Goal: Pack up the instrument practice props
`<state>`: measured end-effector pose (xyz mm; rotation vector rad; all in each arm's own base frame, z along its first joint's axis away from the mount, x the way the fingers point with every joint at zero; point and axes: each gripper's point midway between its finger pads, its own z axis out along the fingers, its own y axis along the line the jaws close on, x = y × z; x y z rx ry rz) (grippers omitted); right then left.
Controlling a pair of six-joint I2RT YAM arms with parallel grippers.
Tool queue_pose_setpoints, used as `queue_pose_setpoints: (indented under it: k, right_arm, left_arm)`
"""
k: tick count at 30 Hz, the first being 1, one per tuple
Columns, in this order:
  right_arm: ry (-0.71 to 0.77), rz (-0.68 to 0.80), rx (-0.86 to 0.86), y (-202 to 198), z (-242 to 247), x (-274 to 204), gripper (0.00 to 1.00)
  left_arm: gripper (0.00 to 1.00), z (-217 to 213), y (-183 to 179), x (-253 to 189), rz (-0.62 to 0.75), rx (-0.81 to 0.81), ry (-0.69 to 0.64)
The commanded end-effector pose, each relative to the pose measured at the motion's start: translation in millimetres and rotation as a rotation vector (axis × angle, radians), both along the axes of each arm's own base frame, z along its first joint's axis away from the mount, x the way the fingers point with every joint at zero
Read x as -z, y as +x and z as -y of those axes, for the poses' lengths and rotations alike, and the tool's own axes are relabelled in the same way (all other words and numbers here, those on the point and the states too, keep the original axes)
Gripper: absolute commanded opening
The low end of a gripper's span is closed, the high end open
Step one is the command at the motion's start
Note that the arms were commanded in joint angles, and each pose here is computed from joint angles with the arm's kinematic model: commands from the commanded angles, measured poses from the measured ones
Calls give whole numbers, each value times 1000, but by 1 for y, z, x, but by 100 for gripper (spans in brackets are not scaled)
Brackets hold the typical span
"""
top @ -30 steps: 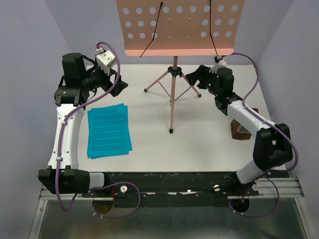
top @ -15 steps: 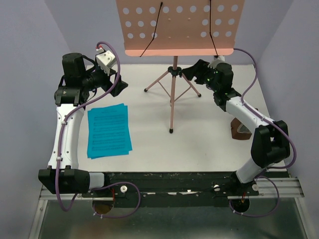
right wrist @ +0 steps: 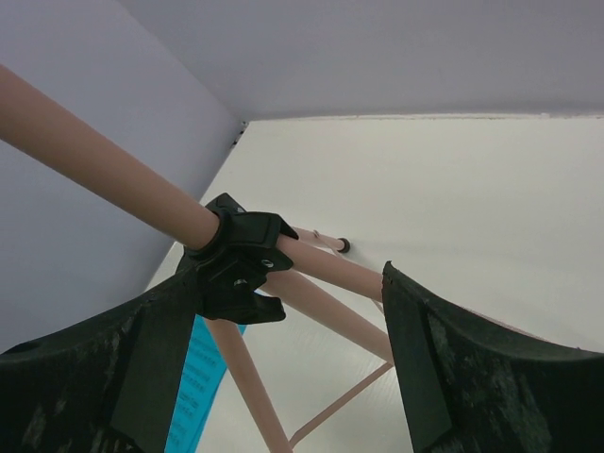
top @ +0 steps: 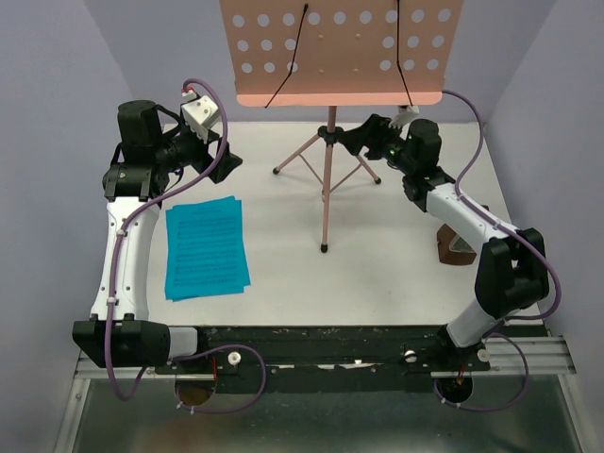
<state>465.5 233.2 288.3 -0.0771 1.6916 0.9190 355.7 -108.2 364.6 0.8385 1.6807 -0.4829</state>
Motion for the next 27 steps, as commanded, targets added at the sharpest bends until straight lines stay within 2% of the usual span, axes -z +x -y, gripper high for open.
queue_pose_setpoints:
  k: [1,11,22,27]
  right_arm:
    - [-22,4,-22,-6,-4,3,86]
    - [-54,-65,27,-7,5,24,85]
    - [-42,-314,124,-9,21,79,85]
    - [-43,-381,146,-14,29,98,85]
  left_arm:
    - [89,3,0,-9,29,15,-3]
    - [89,4,1,-6,23,15,-2]
    - [89,3,1,1,2,13,-2]
    - [89,3,1,10,-24,10,-1]
